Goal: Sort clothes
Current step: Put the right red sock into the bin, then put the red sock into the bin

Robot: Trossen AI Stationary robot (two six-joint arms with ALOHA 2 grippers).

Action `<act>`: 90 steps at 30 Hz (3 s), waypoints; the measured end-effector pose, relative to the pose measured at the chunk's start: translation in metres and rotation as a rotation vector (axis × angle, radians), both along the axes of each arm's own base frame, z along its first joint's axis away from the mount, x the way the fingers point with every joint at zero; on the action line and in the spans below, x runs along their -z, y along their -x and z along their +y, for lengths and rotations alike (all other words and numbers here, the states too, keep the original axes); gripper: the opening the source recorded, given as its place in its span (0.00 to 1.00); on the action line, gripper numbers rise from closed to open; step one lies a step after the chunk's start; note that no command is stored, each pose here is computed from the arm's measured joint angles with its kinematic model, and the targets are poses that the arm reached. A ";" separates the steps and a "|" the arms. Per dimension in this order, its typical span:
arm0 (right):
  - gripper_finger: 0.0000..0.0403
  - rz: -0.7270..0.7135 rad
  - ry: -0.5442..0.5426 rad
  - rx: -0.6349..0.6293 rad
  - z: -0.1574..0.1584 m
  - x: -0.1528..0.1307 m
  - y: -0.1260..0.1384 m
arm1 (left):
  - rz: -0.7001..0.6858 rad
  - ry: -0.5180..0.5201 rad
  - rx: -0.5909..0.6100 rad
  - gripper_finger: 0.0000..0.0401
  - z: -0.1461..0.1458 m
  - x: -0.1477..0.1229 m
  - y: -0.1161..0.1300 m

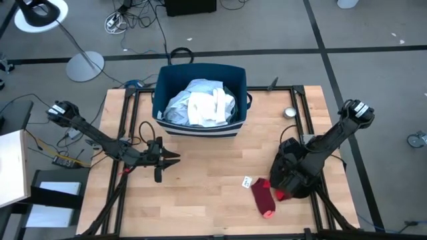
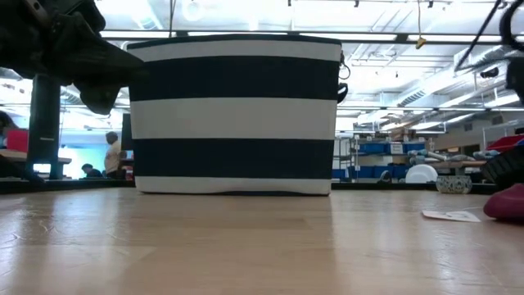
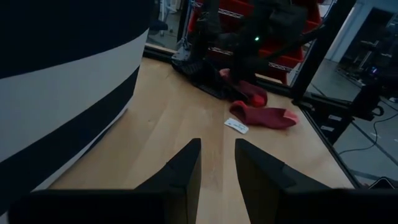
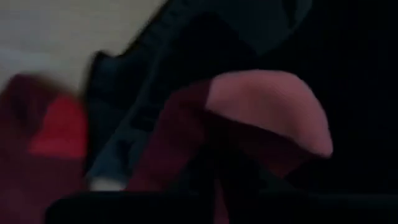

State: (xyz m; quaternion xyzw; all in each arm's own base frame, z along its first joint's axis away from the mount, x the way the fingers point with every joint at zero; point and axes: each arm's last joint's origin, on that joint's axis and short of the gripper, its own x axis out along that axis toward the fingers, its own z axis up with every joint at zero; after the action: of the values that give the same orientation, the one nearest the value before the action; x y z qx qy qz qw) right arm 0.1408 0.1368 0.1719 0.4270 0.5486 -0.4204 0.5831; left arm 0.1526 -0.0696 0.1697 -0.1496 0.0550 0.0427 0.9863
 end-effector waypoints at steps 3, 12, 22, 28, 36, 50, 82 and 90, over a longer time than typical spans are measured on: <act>0.03 -0.030 -0.002 -0.017 0.005 -0.017 -0.006 | -0.005 0.003 0.000 0.26 0.000 0.000 0.000; 0.00 -0.147 0.144 -0.093 0.009 -0.094 -0.018 | -0.020 0.012 0.000 0.26 0.000 -0.002 0.000; 0.00 -0.403 0.463 -0.245 -0.017 -0.169 -0.041 | -0.019 0.008 0.001 0.26 0.000 -0.002 0.000; 0.00 -0.544 0.644 -0.358 -0.052 -0.225 -0.069 | -0.017 0.006 0.001 0.26 0.000 -0.002 0.000; 0.00 -0.841 0.840 -0.499 -0.120 -0.292 -0.111 | -0.017 0.005 0.001 0.26 0.000 -0.002 0.000; 0.18 -0.778 0.753 -0.581 -0.223 -0.245 -0.184 | -0.008 -0.002 0.001 0.26 0.000 -0.001 0.000; 0.32 -0.378 0.365 -0.445 -0.019 -0.138 -0.058 | 0.002 -0.002 0.015 0.26 0.000 0.000 0.000; 0.31 -0.422 0.207 -0.330 0.007 -0.062 -0.046 | 0.003 -0.003 0.015 0.26 0.000 0.000 0.000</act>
State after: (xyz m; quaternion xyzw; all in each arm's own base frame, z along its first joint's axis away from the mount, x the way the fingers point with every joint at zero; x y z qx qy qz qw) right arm 0.1873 0.1440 0.2342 0.3480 0.4314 -0.2757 0.7853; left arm 0.1526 -0.0700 0.1693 -0.1478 0.0577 0.0355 0.9867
